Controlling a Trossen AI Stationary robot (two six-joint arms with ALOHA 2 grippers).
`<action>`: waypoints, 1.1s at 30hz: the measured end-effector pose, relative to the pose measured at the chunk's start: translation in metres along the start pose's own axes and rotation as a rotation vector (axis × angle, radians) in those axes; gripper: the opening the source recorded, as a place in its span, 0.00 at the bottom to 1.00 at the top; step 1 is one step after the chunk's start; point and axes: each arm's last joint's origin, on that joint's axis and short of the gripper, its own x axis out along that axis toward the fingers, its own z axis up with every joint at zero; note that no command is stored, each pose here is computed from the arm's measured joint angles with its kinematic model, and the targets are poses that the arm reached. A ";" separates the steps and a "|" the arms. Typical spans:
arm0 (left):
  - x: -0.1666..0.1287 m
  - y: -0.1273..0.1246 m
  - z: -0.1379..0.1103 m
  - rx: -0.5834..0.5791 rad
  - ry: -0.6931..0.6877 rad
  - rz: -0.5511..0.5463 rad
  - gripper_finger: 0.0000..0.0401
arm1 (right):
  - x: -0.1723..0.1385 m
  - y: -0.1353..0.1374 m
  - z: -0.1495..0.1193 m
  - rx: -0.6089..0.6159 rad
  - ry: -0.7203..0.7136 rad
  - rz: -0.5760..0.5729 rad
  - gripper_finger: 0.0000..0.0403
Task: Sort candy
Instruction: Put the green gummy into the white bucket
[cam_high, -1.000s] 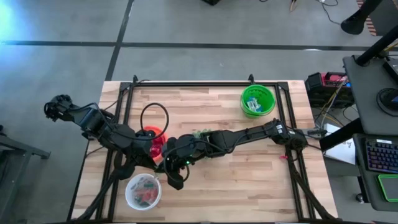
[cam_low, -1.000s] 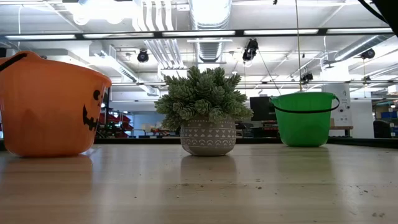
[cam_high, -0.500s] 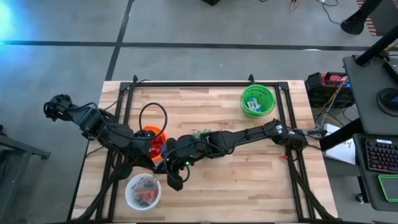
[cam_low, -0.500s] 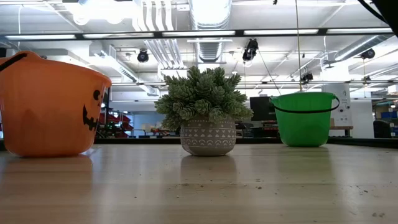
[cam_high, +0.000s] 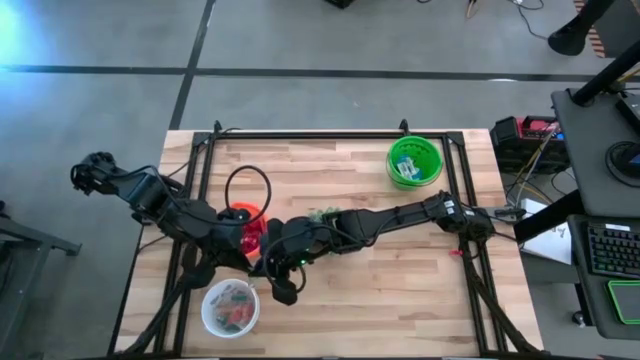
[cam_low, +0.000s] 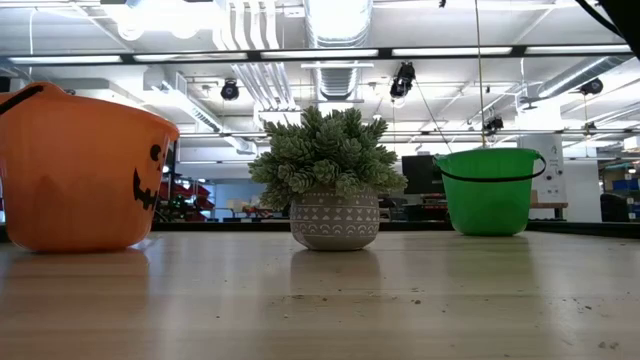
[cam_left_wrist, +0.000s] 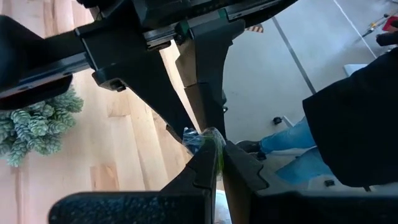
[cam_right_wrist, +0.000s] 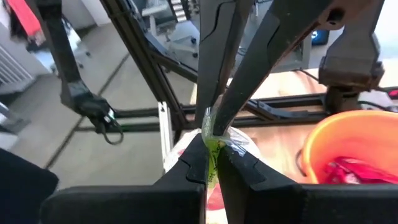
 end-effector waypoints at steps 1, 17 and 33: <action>0.001 0.000 0.000 -0.001 0.002 0.003 0.00 | 0.000 -0.001 -0.001 -0.014 0.012 -0.004 0.03; 0.000 0.000 -0.005 -0.007 0.054 -0.017 0.00 | 0.031 -0.008 -0.015 -0.022 -0.096 0.032 0.03; 0.000 0.001 -0.005 0.008 0.056 -0.002 0.00 | 0.031 -0.008 -0.014 0.020 -0.097 0.032 0.03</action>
